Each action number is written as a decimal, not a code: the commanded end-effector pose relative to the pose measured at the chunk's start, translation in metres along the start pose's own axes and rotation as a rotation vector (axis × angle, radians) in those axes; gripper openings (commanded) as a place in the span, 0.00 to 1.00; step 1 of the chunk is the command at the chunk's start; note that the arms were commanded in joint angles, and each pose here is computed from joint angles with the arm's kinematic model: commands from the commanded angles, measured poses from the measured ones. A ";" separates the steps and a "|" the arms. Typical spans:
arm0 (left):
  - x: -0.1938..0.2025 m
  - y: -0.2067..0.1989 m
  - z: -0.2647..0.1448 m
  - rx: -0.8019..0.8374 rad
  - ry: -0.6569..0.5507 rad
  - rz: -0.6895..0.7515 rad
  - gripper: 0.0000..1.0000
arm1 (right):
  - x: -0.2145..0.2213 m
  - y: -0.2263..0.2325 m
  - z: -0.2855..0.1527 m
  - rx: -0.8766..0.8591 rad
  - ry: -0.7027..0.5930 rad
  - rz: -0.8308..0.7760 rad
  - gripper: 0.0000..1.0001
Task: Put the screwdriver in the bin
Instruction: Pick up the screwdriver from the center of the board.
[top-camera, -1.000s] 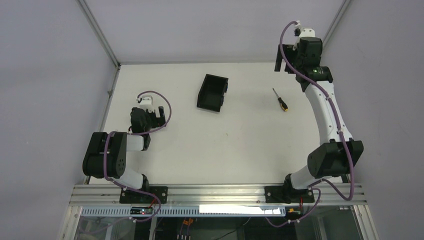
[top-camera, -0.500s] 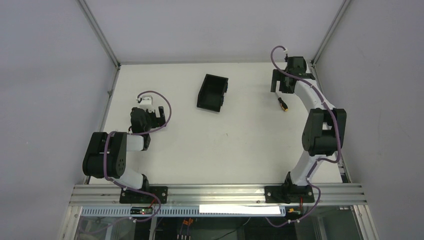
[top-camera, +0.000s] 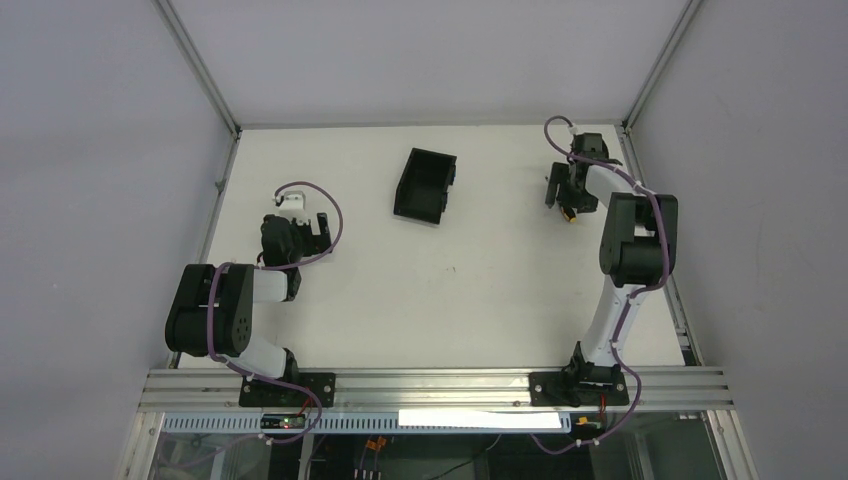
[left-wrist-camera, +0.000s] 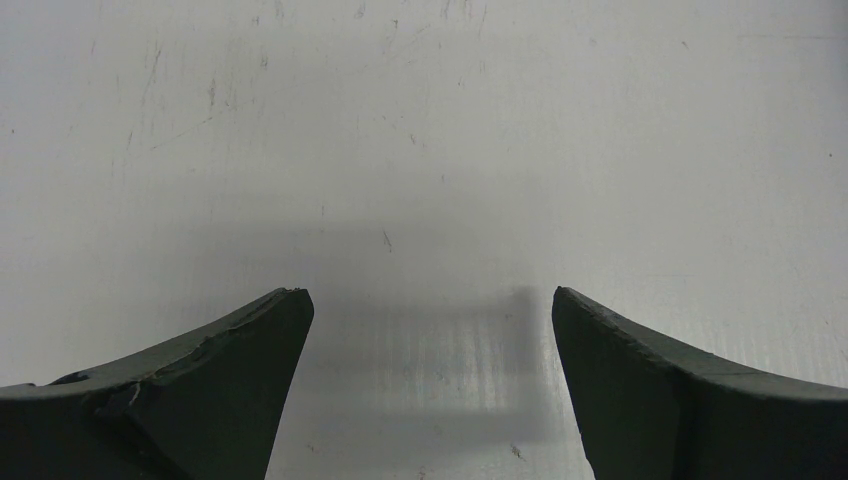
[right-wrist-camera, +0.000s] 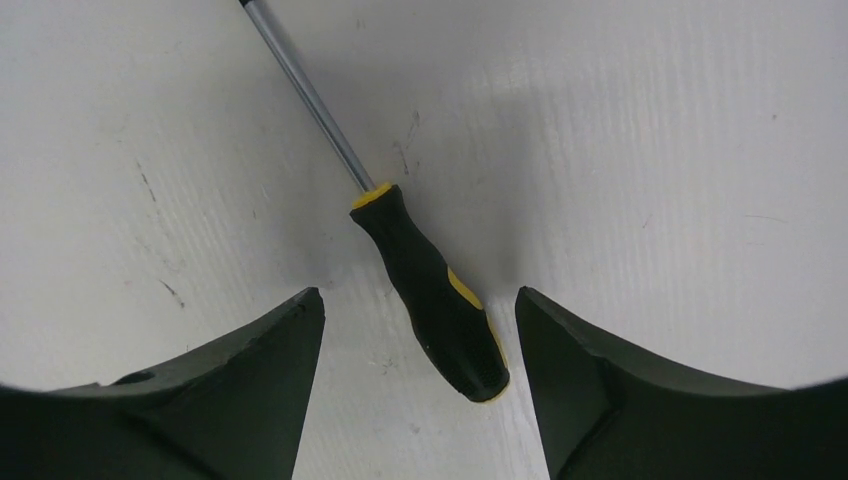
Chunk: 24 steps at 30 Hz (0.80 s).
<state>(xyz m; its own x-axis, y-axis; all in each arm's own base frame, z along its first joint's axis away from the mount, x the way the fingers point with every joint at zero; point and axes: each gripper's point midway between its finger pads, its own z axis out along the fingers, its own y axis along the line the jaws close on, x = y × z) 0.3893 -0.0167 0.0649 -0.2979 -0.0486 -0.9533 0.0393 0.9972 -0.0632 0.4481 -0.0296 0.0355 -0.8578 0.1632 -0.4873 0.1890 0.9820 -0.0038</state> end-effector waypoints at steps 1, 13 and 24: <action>-0.015 -0.001 0.000 -0.009 -0.049 0.000 0.99 | -0.006 -0.001 0.009 0.009 -0.019 0.018 0.72; -0.015 -0.001 0.000 -0.010 -0.049 0.000 0.99 | -0.012 0.002 -0.004 -0.013 -0.035 -0.009 0.14; -0.015 -0.001 0.000 -0.009 -0.049 -0.001 0.99 | -0.043 0.016 -0.075 -0.079 -0.161 0.022 0.07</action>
<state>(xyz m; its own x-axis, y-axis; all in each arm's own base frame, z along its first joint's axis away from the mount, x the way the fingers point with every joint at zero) 0.3893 -0.0166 0.0649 -0.2979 -0.0486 -0.9533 0.0390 0.9972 -0.0631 0.4431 -0.0229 0.0506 -0.8556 0.1645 -0.4909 0.1759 0.9841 0.0232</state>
